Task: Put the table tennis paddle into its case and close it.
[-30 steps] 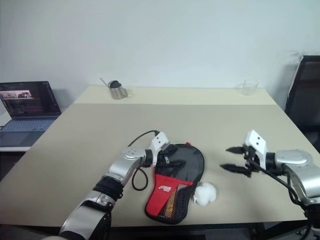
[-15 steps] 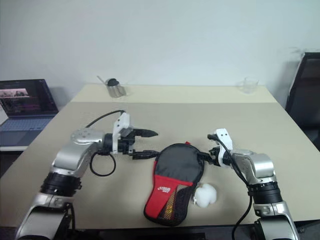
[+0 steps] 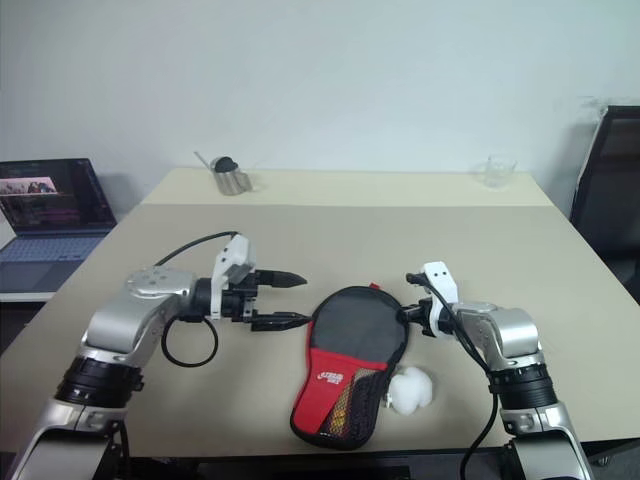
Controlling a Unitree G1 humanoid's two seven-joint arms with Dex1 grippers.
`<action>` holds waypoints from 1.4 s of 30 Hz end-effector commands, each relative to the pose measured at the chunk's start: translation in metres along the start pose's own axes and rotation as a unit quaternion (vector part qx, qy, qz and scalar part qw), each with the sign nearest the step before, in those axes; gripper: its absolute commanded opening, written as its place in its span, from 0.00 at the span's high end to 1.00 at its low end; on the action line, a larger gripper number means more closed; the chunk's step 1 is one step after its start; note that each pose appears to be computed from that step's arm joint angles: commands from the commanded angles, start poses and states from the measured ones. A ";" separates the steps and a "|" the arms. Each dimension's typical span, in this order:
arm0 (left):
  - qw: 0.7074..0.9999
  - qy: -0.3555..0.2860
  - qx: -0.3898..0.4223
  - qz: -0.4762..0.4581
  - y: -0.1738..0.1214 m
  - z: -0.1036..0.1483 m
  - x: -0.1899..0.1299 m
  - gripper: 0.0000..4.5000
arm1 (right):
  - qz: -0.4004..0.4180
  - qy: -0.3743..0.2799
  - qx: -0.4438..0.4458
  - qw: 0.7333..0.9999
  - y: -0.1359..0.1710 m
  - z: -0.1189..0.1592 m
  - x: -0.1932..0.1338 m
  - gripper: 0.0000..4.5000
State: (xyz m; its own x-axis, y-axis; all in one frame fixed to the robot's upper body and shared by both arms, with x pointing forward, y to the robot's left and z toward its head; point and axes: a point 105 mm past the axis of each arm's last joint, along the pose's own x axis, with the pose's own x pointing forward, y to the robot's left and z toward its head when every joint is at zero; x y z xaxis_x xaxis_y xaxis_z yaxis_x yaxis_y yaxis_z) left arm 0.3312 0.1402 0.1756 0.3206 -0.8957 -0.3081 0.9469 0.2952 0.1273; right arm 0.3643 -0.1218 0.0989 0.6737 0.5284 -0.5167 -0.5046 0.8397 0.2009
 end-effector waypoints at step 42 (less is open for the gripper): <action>0.998 -0.028 0.055 0.004 0.012 0.022 0.056 0.00 | -0.004 -0.081 -0.244 0.966 -0.010 0.092 0.004 0.31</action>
State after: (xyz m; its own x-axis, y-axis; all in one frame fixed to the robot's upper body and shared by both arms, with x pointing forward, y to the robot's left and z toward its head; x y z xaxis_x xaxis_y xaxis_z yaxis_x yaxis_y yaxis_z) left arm 0.3538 0.0911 0.1738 0.3017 -0.9172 -0.2604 0.9487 0.2617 0.1774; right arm 0.4236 -0.1138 0.1468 0.7100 0.5550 -0.4335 -0.6813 0.6972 -0.2232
